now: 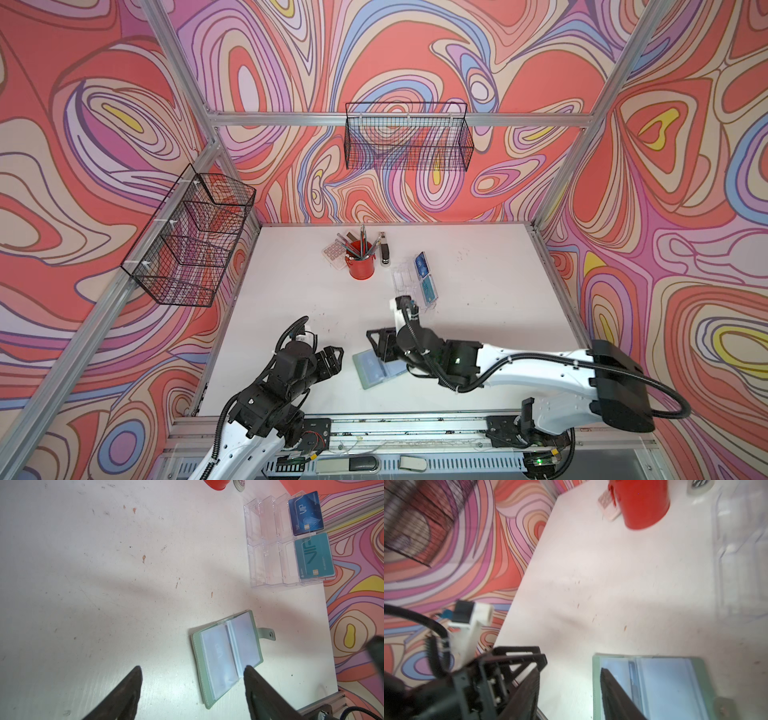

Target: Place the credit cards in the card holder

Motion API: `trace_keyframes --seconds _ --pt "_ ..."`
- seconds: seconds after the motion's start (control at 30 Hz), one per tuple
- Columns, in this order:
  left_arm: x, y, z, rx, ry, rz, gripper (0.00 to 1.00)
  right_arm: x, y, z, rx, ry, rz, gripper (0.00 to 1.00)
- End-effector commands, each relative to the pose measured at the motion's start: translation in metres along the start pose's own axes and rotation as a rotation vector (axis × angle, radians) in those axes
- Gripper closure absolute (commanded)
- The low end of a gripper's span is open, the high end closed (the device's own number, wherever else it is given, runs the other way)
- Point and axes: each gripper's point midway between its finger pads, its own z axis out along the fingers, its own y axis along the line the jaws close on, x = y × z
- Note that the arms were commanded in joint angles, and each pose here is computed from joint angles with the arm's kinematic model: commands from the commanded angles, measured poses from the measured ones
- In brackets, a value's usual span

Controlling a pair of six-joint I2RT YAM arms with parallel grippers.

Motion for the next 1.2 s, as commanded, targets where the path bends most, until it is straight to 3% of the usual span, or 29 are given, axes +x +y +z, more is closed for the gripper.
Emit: trace_keyframes --seconds 0.0,0.07,0.17,0.2,0.23,0.3,0.43,0.63,0.93,1.17 --pt "0.002 0.039 -0.006 -0.188 -0.031 -0.103 0.2 -0.04 -0.061 -0.025 0.227 -0.015 -0.088 0.45" --pt "-0.003 0.054 -0.019 -0.271 -0.071 -0.156 0.3 -0.072 -0.085 -0.036 0.281 -0.032 -0.06 0.42" --pt "-0.004 0.042 -0.013 -0.171 -0.091 -0.167 0.28 -0.108 -0.125 -0.047 0.331 -0.03 -0.002 0.41" --pt "-0.001 0.036 -0.006 -0.116 -0.086 -0.166 0.19 -0.116 -0.138 -0.049 0.344 -0.031 0.013 0.41" --pt "0.001 0.03 0.001 -0.065 -0.085 -0.171 0.02 -0.124 -0.149 -0.049 0.358 -0.032 0.021 0.4" --pt "0.005 0.018 0.01 0.026 -0.074 -0.17 0.0 -0.13 -0.17 -0.043 0.373 -0.012 0.035 0.38" --pt "0.009 0.016 0.014 0.038 -0.054 -0.157 0.0 -0.122 -0.203 -0.014 0.343 0.103 0.088 0.44" --pt "0.012 0.017 0.019 0.011 -0.02 -0.151 0.0 -0.095 -0.212 0.025 0.261 0.228 0.072 0.46" --pt "0.018 0.014 0.028 -0.012 0.039 -0.138 0.0 -0.09 -0.213 0.03 0.241 0.251 0.046 0.49" --pt "0.018 0.015 0.028 -0.016 0.037 -0.143 0.0 -0.08 -0.212 0.04 0.209 0.294 0.064 0.67"
